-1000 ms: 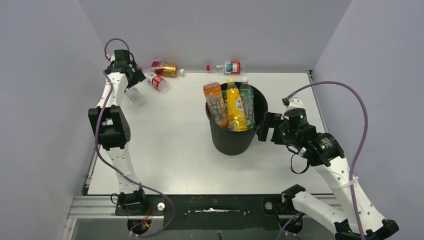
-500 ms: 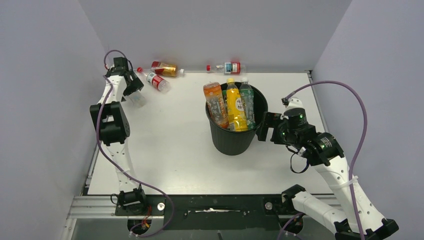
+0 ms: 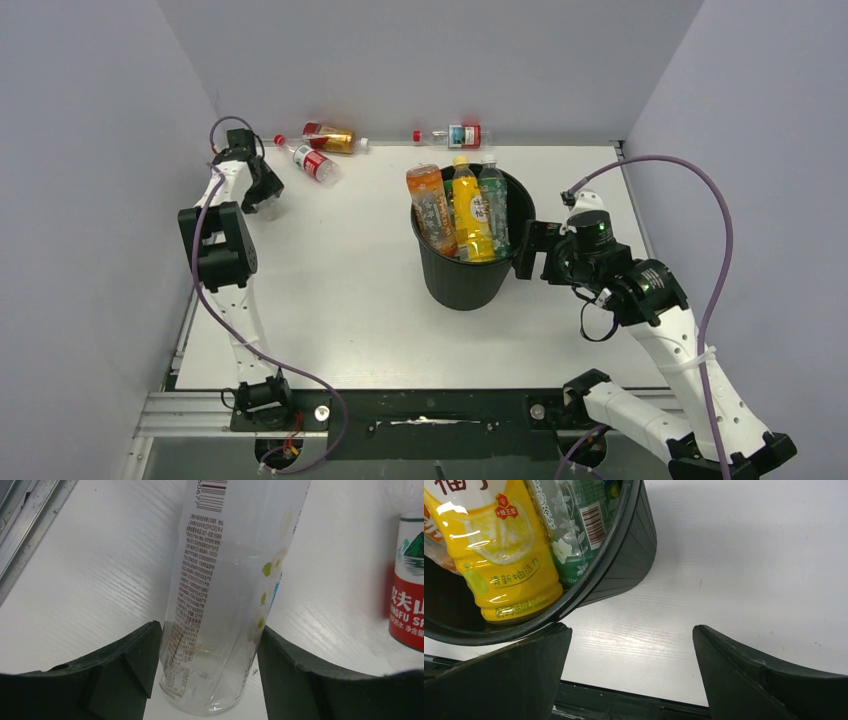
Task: Put the plastic bottles in the bin
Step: Pick up the plastic bottle from the corner of the board.
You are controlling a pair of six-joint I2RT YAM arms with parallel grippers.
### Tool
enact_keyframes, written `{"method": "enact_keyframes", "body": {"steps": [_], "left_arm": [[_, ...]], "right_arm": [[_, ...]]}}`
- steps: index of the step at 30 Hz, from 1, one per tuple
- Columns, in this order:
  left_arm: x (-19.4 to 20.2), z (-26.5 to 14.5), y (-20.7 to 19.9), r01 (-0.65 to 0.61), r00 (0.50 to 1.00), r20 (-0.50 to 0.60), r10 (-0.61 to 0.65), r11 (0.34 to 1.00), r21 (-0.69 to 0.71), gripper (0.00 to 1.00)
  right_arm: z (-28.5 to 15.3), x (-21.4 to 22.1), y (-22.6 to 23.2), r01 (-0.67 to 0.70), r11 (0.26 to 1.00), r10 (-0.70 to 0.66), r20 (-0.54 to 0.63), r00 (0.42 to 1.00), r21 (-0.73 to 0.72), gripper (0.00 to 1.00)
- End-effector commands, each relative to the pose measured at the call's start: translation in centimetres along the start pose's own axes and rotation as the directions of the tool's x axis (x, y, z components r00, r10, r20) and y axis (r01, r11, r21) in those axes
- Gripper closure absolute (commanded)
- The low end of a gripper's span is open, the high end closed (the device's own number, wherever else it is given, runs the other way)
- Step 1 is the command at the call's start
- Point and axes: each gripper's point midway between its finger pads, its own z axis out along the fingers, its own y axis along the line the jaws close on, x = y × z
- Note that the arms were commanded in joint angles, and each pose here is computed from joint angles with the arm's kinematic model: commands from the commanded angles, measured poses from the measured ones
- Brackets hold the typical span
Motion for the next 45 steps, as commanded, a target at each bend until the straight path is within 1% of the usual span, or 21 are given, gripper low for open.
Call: {"method": "enact_keyframes", "body": {"steps": [1,6,8,14,18,24,31,35,39,40,42,45], "left_arm": [[-0.3,-2.6,-0.3,-0.013,1.0,0.018,0.011,0.997,0.079,0.41],[0.8,-4.6,-0.8,-0.037,0.999,0.022,0.034,0.99,0.136,0.52],[1.1,-5.7,-1.1,-0.049,0.999,0.027,0.045,0.986,0.159,0.55],[1.7,-10.3,-2.5,-0.101,0.994,0.066,0.087,0.964,0.245,0.57],[2.5,-13.6,-4.1,-0.153,0.987,0.088,0.133,0.942,0.297,0.58],[3.7,-20.5,-8.3,-0.238,0.969,0.154,0.192,0.889,0.391,0.58],[3.4,-30.4,-11.6,-0.277,0.953,0.255,0.162,0.807,0.521,0.58],[2.3,-37.1,-12.3,-0.292,0.942,0.314,0.118,0.751,0.593,0.57],[2.1,-43.0,-12.8,-0.29,0.942,0.33,0.067,0.66,0.693,0.57],[2.4,-44.2,-13.0,-0.284,0.945,0.321,0.057,0.631,0.722,0.57],[3.3,-46.9,-13.8,-0.278,0.951,0.306,0.044,0.553,0.785,0.57],[5.6,-50.7,-15.8,-0.276,0.958,0.283,0.05,0.434,0.858,0.57]], "right_arm": [[-1.0,-2.1,0.8,0.007,0.999,-0.004,0.064,0.998,-0.035,0.02],[-1.4,-2.3,0.9,-0.014,0.999,0.018,0.081,0.997,-0.042,0.02],[-1.7,-2.4,0.8,-0.018,0.999,0.021,0.084,0.996,-0.041,0.02],[-2.7,-3.2,0.9,-0.019,0.999,0.023,0.102,0.995,-0.037,0.02],[-3.1,-3.6,1.1,-0.031,0.998,0.037,0.116,0.993,-0.046,0.02],[-3.4,-4.2,1.4,-0.039,0.997,0.046,0.13,0.99,-0.061,0.02],[-4.4,-5.5,2.1,-0.041,0.996,0.054,0.159,0.986,-0.084,0.02],[-4.6,-6.0,2.2,-0.045,0.995,0.06,0.169,0.984,-0.09,0.02],[-4.6,-6.3,2.4,-0.056,0.994,0.072,0.176,0.982,-0.097,0.02],[-4.5,-6.4,2.5,-0.059,0.994,0.075,0.176,0.981,-0.097,0.02],[-4.5,-6.6,2.6,-0.064,0.993,0.08,0.177,0.981,-0.094,0.02],[-4.5,-7.0,2.4,-0.076,0.994,0.09,0.186,0.978,-0.082,0.02]]}}
